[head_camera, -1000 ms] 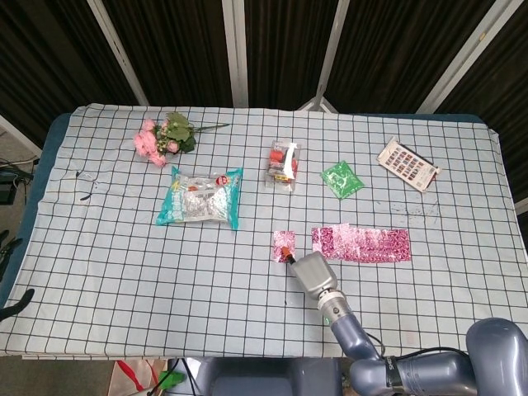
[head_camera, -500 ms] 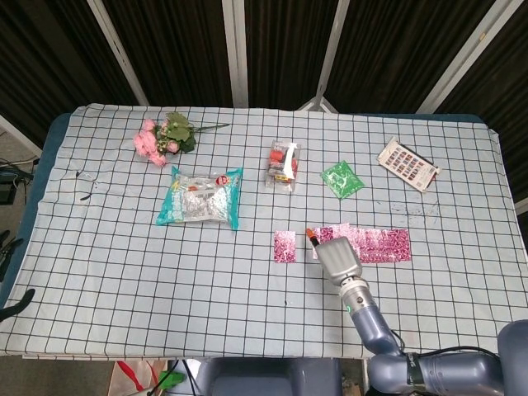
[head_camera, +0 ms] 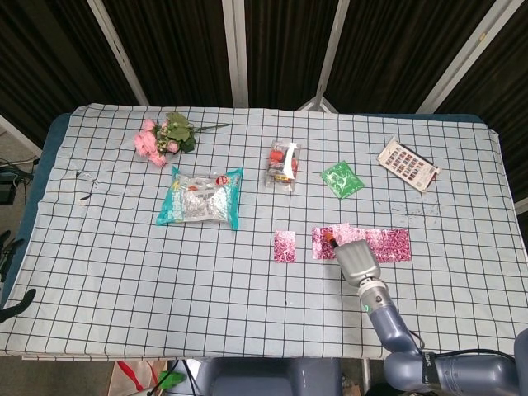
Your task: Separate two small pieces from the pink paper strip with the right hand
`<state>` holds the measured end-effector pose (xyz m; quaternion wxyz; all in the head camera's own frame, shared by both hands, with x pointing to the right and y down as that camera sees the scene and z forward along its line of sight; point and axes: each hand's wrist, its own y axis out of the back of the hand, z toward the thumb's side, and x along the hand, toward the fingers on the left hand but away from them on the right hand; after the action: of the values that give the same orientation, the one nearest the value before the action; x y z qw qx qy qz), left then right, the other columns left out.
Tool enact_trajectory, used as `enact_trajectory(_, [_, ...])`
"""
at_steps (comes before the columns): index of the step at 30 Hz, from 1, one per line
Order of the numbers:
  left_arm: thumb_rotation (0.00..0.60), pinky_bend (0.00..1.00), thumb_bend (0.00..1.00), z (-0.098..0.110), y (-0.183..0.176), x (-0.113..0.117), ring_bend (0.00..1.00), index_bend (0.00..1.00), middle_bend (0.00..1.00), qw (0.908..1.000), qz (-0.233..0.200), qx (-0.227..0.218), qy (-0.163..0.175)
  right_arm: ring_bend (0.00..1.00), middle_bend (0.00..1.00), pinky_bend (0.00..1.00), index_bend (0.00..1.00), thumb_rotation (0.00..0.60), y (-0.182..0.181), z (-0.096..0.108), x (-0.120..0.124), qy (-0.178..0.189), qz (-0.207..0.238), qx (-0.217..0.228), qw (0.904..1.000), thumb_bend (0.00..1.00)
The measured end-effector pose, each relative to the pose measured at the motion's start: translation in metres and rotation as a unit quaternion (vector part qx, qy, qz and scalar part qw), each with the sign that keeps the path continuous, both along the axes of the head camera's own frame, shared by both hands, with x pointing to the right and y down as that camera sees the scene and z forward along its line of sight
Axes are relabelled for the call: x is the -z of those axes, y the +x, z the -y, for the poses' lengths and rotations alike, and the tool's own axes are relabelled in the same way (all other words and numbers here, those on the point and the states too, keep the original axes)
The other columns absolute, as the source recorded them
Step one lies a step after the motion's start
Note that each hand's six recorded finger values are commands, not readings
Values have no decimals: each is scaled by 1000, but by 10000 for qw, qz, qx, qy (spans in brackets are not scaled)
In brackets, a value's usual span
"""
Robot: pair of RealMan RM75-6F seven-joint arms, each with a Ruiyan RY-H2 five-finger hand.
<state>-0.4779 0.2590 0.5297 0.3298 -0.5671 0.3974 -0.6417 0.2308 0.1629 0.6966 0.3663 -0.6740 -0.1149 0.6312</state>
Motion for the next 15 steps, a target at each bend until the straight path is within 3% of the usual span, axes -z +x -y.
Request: enact_trajectory(15, [600,92,380,0,0,0,0,145,0,10000,25,5,2,825,841,542,106,600,10,-13,-12,-164,-122,66,9998,854])
